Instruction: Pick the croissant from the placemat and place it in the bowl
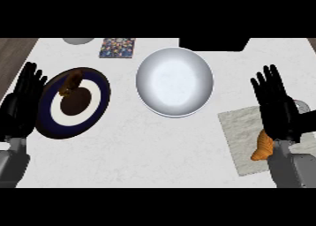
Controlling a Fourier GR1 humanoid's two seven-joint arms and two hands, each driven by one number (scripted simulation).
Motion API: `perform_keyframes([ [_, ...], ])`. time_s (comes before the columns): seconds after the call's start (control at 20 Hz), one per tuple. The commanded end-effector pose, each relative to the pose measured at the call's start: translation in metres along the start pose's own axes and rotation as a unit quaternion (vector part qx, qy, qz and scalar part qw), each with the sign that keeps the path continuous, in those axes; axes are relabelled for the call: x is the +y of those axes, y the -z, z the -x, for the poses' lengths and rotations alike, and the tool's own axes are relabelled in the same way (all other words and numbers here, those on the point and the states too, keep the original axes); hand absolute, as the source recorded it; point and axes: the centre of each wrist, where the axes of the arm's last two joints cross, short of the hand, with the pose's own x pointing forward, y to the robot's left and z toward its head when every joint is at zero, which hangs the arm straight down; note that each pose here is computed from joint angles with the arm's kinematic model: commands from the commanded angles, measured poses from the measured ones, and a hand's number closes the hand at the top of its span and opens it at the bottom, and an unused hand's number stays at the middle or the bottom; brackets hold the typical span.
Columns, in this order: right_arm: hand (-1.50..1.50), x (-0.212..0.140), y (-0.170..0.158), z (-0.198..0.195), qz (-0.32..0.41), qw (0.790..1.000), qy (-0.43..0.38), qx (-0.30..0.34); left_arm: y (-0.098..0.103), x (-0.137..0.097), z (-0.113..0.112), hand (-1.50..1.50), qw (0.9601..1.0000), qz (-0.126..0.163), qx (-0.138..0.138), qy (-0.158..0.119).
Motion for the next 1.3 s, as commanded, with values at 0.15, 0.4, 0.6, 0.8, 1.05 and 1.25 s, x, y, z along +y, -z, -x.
perform_keyframes([
  [0.15,1.5,-0.061,-0.017,0.017,0.189,0.964,-0.188,-0.006,0.002,0.005,-0.011,0.0,0.9963,0.055,0.042,0.051],
  [0.4,-1.5,-0.121,-0.049,0.026,0.298,0.848,-0.437,-0.034,-0.011,-0.009,0.005,0.0,0.9885,0.107,0.094,0.052],
  [0.6,-1.5,-0.058,-0.07,0.075,0.285,0.83,-0.465,-0.116,-0.013,-0.021,-0.003,0.0,0.9826,0.144,0.107,0.049],
  [0.8,-1.5,-0.018,-0.066,0.085,0.279,0.807,-0.502,-0.139,0.001,-0.016,-0.015,0.0,0.9797,0.148,0.118,0.064],
  [1.05,-1.5,-0.039,-0.053,0.082,0.314,0.757,-0.572,-0.039,-0.002,-0.006,-0.018,0.0,0.9815,0.144,0.111,0.059],
  [1.25,-1.5,-0.035,-0.042,0.072,0.299,0.729,-0.61,0.079,-0.002,-0.02,-0.015,0.0,0.9813,0.146,0.115,0.05],
])
